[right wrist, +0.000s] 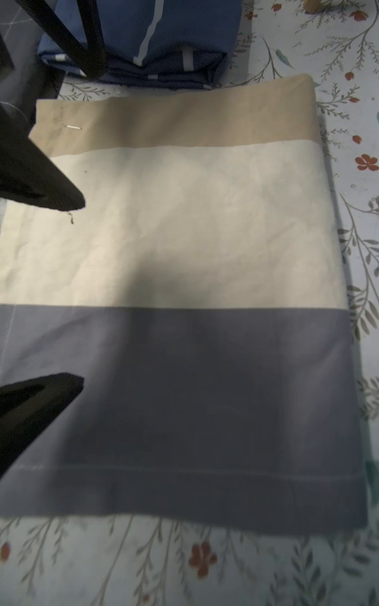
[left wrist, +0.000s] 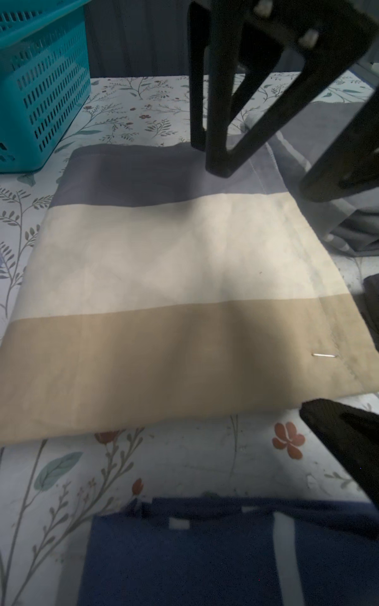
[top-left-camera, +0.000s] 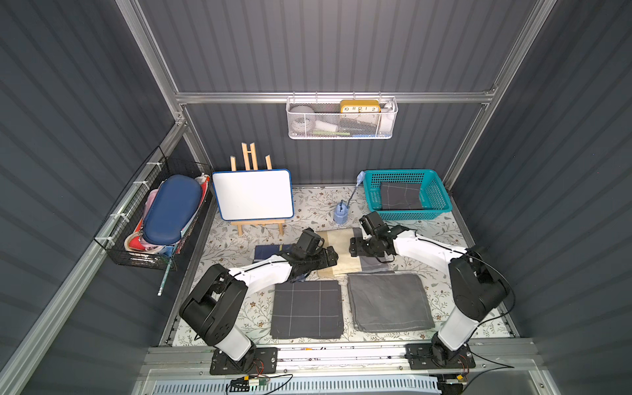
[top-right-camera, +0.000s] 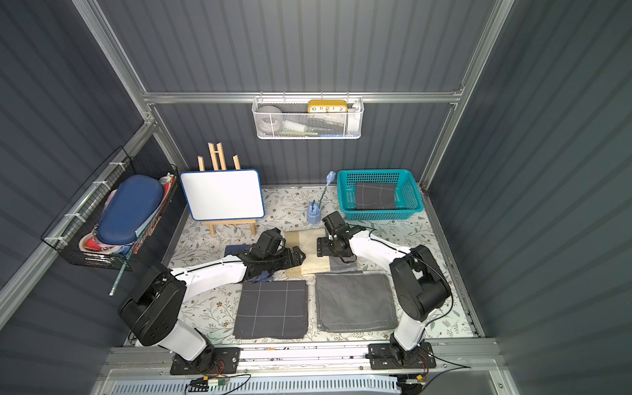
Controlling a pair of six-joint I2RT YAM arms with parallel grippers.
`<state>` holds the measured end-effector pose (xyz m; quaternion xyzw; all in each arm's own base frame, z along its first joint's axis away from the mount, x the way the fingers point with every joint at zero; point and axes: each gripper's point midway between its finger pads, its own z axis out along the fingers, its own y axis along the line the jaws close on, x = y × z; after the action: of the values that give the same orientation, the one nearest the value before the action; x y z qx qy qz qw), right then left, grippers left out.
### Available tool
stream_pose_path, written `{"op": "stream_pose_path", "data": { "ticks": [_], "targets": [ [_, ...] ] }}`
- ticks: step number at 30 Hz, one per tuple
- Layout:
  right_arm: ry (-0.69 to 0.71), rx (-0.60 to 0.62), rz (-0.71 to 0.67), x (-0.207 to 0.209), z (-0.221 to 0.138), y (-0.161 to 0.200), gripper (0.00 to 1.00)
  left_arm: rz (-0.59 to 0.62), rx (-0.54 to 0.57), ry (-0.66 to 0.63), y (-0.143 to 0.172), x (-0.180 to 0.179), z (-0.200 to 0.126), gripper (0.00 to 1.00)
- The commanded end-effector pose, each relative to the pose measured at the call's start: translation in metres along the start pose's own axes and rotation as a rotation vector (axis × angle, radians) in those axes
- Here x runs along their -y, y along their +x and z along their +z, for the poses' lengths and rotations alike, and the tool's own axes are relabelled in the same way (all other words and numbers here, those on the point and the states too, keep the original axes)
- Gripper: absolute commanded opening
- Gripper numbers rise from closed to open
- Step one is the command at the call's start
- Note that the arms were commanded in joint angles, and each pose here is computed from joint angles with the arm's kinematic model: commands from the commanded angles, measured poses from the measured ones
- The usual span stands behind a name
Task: Put the folded pillowcase in the basket
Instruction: Move the pillowcase to the center of the board.
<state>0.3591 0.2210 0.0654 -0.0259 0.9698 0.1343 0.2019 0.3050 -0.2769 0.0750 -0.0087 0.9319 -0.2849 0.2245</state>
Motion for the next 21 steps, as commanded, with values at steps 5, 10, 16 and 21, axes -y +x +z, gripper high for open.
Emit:
{"op": "stream_pose_path", "data": {
  "ticks": [5,10,16,21],
  "targets": [
    [0.119,-0.026,0.062,0.021,0.016,0.003,0.82,-0.010,-0.003,-0.008,-0.009,-0.002,0.004,0.99],
    [0.185,-0.092,0.132,0.052,0.030,0.026,0.82,-0.007,-0.031,-0.011,-0.006,-0.003,0.013,0.99],
    [0.312,-0.082,0.235,0.108,0.023,0.034,0.81,0.003,-0.055,-0.001,-0.009,0.003,0.023,1.00],
    [0.292,-0.069,0.299,0.134,0.009,0.029,0.80,0.024,-0.074,0.009,-0.015,0.011,0.034,1.00]
  ]
}}
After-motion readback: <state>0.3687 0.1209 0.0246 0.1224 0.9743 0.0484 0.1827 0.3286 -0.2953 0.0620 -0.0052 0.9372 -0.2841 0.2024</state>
